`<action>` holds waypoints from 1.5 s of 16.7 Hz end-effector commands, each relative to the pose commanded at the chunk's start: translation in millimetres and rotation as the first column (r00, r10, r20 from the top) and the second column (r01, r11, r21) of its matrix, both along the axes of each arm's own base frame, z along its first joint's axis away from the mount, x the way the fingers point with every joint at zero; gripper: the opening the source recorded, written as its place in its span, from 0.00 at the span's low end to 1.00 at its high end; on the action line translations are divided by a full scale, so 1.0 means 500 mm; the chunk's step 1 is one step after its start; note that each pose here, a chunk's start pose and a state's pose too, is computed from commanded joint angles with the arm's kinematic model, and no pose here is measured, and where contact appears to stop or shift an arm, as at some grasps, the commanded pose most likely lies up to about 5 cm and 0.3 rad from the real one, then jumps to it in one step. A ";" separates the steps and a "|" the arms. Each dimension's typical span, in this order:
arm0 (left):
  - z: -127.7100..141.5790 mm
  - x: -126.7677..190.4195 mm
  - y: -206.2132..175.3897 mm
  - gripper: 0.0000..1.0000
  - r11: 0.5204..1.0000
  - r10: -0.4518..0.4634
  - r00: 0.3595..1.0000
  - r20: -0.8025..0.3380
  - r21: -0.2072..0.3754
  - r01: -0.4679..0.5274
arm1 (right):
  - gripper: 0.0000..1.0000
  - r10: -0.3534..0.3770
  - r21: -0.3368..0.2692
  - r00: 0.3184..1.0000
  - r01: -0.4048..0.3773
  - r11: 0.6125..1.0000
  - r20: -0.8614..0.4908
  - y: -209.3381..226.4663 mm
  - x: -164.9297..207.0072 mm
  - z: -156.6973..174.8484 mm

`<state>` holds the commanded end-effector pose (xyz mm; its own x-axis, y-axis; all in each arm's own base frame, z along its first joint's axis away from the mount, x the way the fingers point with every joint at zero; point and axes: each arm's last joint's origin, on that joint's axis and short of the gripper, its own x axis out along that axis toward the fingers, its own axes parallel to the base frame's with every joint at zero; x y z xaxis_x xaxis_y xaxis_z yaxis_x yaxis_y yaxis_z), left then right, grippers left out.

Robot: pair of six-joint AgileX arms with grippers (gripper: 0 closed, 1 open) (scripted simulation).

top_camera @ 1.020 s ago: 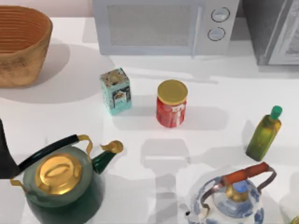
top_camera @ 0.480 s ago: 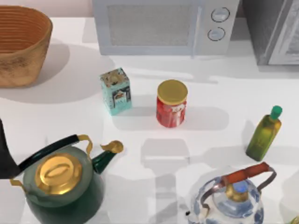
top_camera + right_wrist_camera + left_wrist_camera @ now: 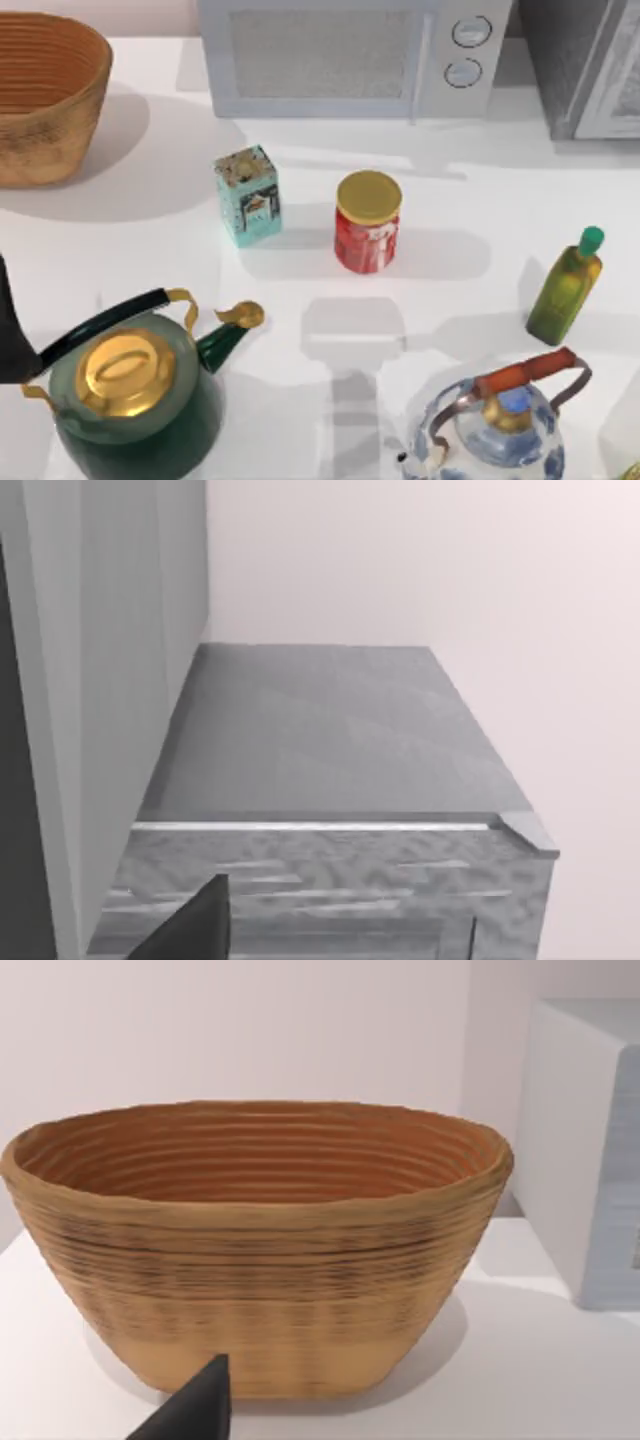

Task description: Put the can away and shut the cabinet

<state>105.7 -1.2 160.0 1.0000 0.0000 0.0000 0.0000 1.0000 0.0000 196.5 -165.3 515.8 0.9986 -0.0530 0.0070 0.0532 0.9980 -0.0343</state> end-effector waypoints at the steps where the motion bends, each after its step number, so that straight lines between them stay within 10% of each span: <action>1: 0.000 0.000 0.000 1.00 1.000 0.000 1.000 0.000 0.000 0.000 | 1.00 -0.005 0.004 1.000 0.005 1.000 0.001 0.025 0.023 0.001; 13: 0.000 0.000 0.000 1.00 1.000 0.000 1.000 0.000 0.000 0.000 | 1.00 0.050 0.058 0.999 -0.050 0.997 0.002 0.478 0.084 -0.004; 25: 0.000 0.000 0.000 1.00 1.000 0.000 1.000 0.000 0.000 0.000 | 1.00 0.012 0.034 1.000 -0.012 0.999 0.009 0.509 0.069 0.002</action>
<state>105.7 -1.2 160.0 1.0000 0.0000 0.0000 0.0000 1.0000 0.0000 230.9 89.0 516.6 0.9990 -0.0411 0.0145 0.0411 0.9992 0.0006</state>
